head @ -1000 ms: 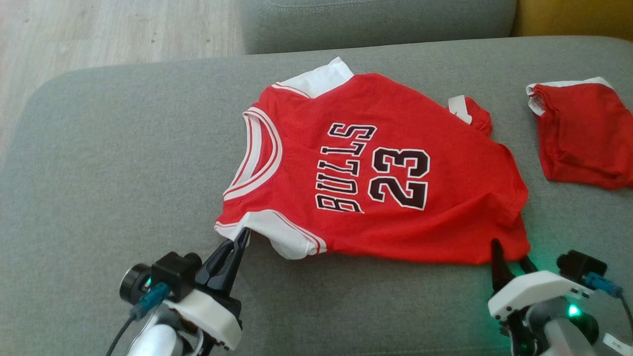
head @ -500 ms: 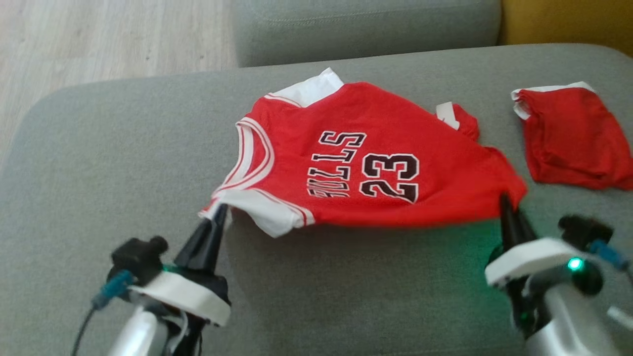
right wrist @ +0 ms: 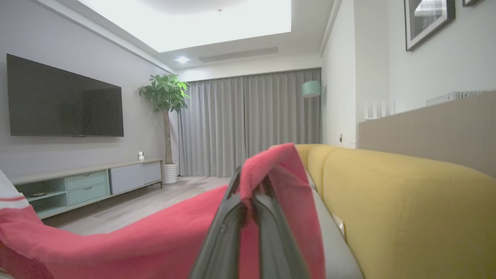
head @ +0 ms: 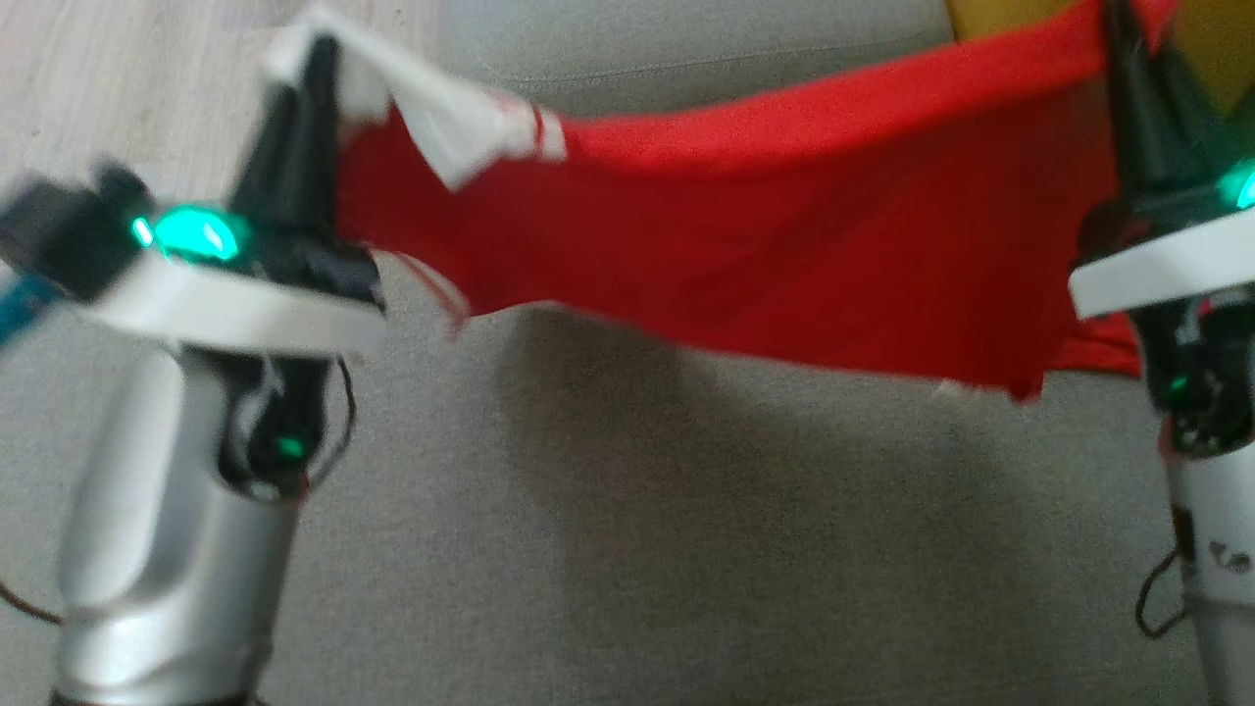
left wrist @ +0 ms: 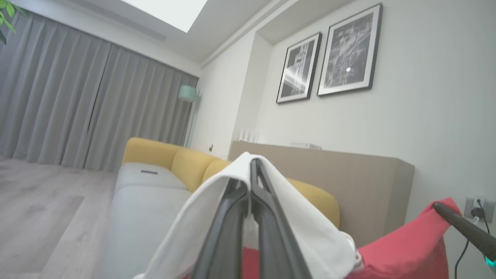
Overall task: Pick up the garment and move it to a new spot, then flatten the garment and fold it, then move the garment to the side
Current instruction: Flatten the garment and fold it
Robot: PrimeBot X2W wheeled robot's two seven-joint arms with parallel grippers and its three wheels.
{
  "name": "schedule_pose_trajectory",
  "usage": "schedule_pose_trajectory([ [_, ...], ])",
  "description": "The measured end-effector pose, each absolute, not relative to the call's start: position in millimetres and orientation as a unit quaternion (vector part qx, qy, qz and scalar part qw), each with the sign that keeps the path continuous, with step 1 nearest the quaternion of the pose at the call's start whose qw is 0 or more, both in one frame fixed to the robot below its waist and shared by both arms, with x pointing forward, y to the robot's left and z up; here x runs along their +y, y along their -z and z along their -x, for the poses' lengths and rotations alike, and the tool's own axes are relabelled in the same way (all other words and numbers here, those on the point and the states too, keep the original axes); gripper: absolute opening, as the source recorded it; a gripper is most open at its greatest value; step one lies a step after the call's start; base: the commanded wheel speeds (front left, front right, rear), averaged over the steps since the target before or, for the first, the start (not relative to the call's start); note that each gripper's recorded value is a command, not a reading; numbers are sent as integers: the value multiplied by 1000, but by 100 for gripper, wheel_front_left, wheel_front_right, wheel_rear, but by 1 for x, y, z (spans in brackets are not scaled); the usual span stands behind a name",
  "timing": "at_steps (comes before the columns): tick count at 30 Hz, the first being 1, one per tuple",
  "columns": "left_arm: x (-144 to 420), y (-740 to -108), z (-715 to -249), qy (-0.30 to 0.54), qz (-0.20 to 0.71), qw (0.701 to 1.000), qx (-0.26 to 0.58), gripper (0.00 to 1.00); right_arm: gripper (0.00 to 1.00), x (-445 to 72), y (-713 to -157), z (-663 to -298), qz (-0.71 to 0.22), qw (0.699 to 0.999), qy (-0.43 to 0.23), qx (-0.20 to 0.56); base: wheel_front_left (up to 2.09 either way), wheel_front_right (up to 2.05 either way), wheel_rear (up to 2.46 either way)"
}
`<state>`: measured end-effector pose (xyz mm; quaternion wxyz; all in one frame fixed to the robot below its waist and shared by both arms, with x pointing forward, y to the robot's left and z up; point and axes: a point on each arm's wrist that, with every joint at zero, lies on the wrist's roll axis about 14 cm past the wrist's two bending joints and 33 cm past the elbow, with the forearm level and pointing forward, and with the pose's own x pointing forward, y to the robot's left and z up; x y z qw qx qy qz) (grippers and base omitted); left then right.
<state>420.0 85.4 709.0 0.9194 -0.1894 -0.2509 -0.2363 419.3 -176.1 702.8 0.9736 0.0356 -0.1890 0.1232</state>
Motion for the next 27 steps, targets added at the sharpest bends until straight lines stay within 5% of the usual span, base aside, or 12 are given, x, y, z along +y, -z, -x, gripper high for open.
schedule_pose_trajectory([
  [8, 94, -765, -409, 230, 220, 902, -292, 0, 0, -175, -747, -398, -26, 968, -117, -222, 0, 0, 0],
  [15, 99, -748, -424, 216, 221, 920, -240, 0, 0, -183, -734, -404, -29, 978, -93, -184, 0, 0, 0],
  [20, 99, -720, -471, 211, 211, 938, -176, 0, 0, -184, -708, -444, -22, 986, -88, -136, 0, 0, 0],
  [27, 106, -712, -578, 201, 171, 954, -141, 0, 0, -191, -700, -552, 16, 990, -83, -116, 0, 0, 0],
])
